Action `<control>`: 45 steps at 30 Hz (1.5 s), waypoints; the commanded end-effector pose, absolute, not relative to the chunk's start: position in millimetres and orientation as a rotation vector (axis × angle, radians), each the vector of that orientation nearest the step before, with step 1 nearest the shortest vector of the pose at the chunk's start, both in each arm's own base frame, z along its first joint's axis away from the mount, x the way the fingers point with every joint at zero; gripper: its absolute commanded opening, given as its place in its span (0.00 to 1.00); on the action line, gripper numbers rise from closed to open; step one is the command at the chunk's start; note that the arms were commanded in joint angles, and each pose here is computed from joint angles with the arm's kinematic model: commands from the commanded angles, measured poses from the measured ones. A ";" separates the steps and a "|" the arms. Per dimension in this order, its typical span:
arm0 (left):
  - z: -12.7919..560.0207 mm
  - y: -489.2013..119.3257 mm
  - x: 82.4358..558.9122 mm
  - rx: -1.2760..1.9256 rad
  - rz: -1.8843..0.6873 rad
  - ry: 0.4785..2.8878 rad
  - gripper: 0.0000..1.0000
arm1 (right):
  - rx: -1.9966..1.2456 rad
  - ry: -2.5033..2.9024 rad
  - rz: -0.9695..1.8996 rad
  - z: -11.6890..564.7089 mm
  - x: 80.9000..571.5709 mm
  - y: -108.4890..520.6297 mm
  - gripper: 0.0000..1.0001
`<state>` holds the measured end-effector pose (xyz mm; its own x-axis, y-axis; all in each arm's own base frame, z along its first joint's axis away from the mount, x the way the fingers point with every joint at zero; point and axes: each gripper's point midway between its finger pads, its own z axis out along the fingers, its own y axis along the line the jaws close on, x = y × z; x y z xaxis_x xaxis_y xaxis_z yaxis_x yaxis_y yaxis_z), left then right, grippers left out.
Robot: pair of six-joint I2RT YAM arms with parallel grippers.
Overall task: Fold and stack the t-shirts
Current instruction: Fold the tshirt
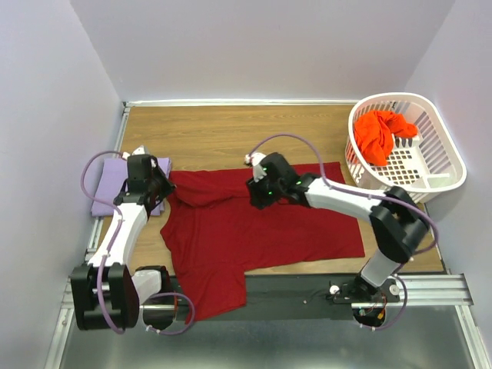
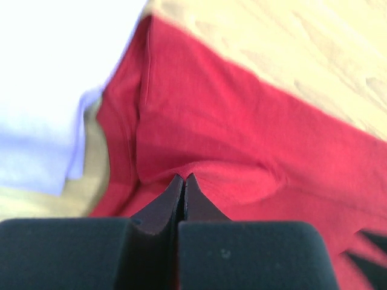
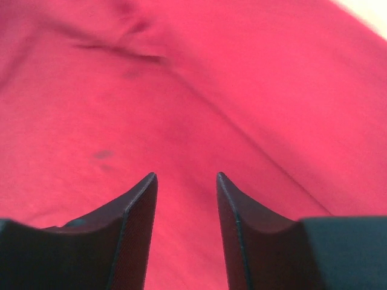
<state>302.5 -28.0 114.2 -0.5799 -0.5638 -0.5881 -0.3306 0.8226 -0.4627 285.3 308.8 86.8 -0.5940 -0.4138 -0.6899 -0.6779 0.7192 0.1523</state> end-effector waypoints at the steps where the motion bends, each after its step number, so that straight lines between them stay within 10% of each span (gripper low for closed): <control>1: 126.7 -13.9 342.5 -0.595 -0.301 2.165 0.04 | -1.017 2.150 0.615 86.6 280.8 364.3 0.49; 35: 88.0 -23.4 370.7 -0.484 -0.285 2.275 0.04 | -1.380 1.976 0.607 16.7 283.5 487.3 0.44; 45: 88.3 -25.1 369.9 -0.478 -0.285 2.274 0.03 | -1.333 2.021 0.568 5.5 286.9 482.7 0.15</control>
<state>368.8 -24.1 88.8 -0.6287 -0.4431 -0.6390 -0.2656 0.8947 -0.3591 290.1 484.1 26.4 -0.2534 -0.6216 -0.7412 -0.9277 0.3732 0.0041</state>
